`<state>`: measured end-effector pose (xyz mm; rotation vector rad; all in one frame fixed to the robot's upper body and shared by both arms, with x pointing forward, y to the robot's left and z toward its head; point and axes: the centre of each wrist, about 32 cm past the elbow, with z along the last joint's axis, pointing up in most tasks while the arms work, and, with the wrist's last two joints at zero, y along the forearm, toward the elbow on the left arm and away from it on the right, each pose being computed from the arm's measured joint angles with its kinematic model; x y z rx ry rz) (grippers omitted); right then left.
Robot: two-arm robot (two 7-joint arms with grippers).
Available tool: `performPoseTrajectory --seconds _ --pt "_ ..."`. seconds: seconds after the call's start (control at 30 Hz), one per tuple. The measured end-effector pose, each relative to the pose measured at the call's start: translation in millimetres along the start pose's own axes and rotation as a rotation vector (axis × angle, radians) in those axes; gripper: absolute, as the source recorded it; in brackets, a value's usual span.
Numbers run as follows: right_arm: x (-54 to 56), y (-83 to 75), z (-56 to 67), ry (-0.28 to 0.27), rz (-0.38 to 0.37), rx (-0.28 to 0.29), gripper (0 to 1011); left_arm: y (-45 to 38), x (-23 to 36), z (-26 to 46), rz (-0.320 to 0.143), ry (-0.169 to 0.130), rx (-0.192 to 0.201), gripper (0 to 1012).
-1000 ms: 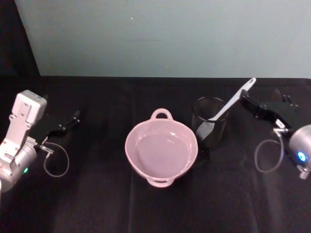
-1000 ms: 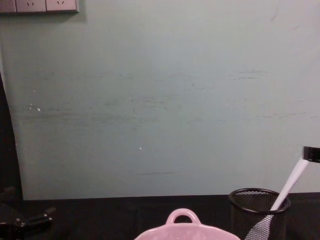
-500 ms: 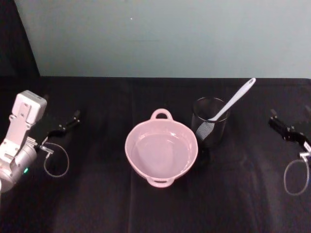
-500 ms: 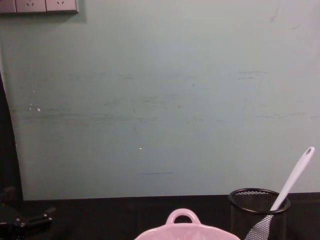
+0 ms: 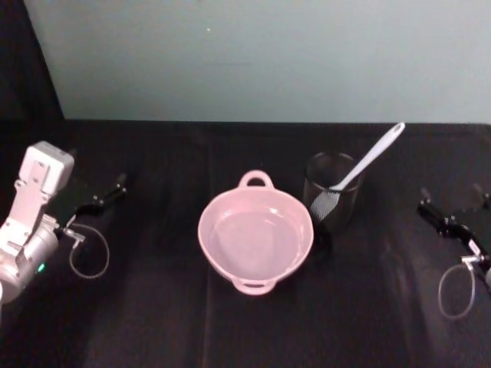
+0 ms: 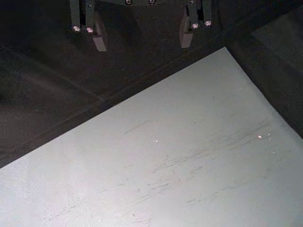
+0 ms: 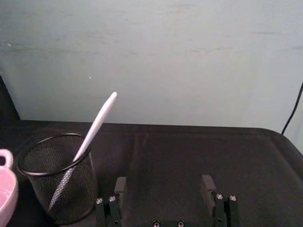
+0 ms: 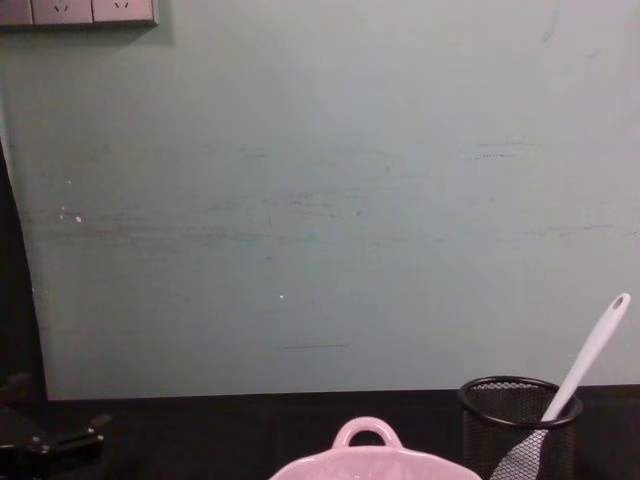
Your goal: Use the one hand to pick up the spoon and stir the clear water in the bowl.
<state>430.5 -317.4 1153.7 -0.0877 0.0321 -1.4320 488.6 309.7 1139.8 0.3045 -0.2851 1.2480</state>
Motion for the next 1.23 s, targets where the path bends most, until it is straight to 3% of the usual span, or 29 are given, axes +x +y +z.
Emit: performPoseTrajectory --seconds 1.23 --pt "-1.0 -2.3 2.8 -0.004 0.002 0.003 1002 0.0 -0.1 0.0 0.0 0.0 0.0 1011"
